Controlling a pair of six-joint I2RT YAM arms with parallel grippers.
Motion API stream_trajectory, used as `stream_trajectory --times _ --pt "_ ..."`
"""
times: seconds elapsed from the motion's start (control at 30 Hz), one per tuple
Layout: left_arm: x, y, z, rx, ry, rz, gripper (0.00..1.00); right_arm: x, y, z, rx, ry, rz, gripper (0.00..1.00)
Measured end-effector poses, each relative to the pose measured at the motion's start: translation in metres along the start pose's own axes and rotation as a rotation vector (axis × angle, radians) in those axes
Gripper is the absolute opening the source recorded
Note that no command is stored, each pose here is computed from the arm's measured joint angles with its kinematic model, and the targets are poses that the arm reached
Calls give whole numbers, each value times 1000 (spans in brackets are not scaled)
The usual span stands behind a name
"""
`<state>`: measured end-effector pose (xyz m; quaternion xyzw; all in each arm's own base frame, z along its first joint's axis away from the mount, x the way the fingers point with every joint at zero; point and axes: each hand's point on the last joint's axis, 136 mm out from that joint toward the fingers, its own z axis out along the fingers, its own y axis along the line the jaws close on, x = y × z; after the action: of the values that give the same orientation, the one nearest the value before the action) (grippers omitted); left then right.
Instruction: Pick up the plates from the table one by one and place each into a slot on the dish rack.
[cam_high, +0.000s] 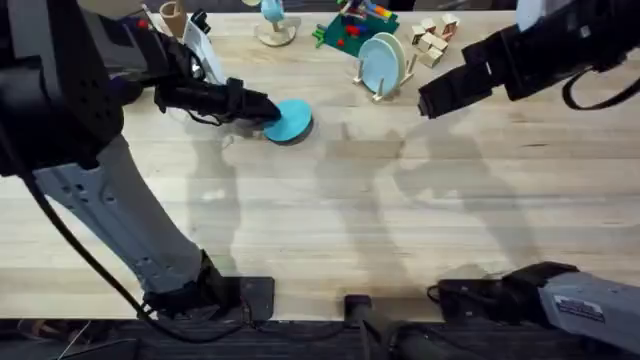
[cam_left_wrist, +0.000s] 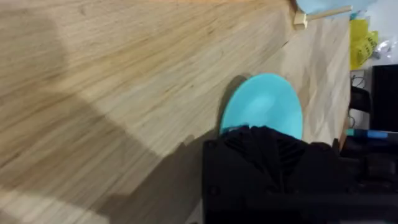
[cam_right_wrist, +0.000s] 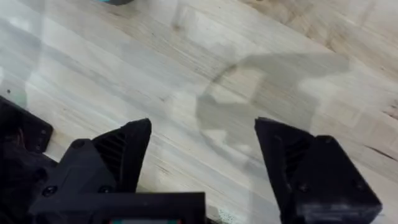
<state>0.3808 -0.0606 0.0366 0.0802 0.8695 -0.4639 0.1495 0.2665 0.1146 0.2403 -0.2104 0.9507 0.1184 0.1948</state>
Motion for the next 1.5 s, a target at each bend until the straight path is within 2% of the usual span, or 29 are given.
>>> stream_trajectory --times 1.23,1.5 --pt "2 1 0 1 11 -21 39 0 0 0 0 0 8 996" --pt "1 0 4 62 -2 -56 39 0 1 0 -5 0 16 996"
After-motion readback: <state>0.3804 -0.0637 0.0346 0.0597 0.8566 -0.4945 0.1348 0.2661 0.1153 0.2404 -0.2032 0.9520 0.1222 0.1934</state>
